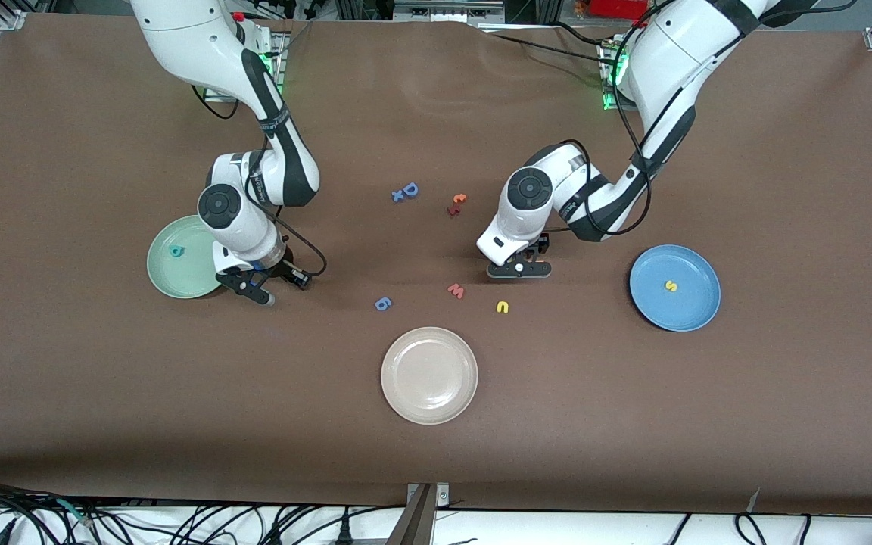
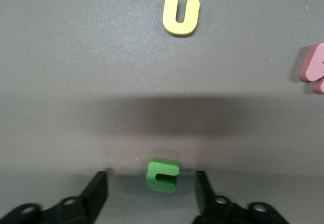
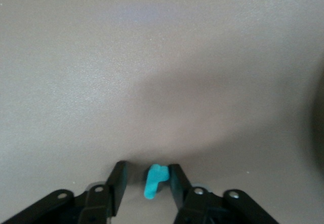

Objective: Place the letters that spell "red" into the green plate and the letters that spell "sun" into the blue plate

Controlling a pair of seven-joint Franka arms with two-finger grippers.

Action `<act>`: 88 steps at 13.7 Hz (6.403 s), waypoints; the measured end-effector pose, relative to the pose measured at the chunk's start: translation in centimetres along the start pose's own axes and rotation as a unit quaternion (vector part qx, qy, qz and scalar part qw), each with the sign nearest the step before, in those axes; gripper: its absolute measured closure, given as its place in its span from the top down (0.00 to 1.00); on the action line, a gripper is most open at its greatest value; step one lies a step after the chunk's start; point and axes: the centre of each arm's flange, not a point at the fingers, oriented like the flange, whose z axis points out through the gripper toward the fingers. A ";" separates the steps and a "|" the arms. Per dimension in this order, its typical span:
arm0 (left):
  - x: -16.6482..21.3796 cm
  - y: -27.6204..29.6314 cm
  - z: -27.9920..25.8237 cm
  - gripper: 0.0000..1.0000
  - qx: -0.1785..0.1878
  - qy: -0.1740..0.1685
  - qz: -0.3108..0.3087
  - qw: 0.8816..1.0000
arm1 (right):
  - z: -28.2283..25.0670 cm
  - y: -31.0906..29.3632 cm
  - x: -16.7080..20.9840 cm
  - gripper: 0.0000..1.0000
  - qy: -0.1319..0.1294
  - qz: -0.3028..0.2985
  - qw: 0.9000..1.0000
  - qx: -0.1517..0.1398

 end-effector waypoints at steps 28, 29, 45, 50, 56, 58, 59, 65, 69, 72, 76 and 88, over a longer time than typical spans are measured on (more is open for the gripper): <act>0.9 0.4 -0.2 0.27 -0.007 0.004 -0.014 1.000 | -14.0 17.5 9.9 0.19 -0.123 -0.094 0.986 -0.064; 1.0 0.2 -0.2 0.27 -0.007 0.005 -0.016 1.000 | -13.5 18.0 9.8 0.19 -0.127 -0.095 0.985 -0.067; 12.5 -12.7 -7.8 0.27 0.059 -0.034 -0.064 0.996 | -21.3 15.6 11.5 1.00 -0.168 -0.105 0.979 -0.056; 14.1 -20.9 -7.4 0.27 0.076 -0.083 -0.070 0.991 | -33.7 13.1 12.5 1.00 -0.129 -0.125 0.983 -0.029; 14.5 -28.1 -6.5 0.27 0.085 -0.126 -0.104 0.983 | -44.2 12.4 12.6 1.00 -0.055 -0.146 0.987 -0.030; 14.5 -29.9 -5.9 0.32 0.083 -0.135 -0.112 0.981 | -44.5 12.4 12.7 1.00 -0.051 -0.146 0.987 -0.033; 14.4 -30.3 -5.6 0.42 0.082 -0.139 -0.112 0.981 | -44.5 12.4 12.7 1.00 -0.051 -0.145 0.988 -0.034; 13.9 -26.9 -6.3 1.00 0.080 -0.139 -0.099 0.982 | -47.0 12.9 13.1 1.00 -0.029 -0.125 0.991 -0.027; 12.4 -16.4 -7.4 1.00 0.034 -0.110 -0.109 0.987 | -47.5 12.3 12.8 1.00 -0.024 -0.121 0.992 -0.031; 10.9 -10.0 -7.9 1.00 0.019 -0.073 -0.100 0.992 | -49.2 13.7 12.5 1.00 -0.016 -0.118 0.993 -0.019; 10.8 -6.5 -8.6 1.00 -0.019 -0.023 -0.078 0.996 | -49.1 15.9 12.5 1.00 -0.021 -0.107 0.994 -0.018; 11.7 -4.5 -6.1 1.00 -0.033 -0.014 0.024 0.999 | -49.6 17.4 12.4 1.00 -0.023 -0.094 0.995 -0.020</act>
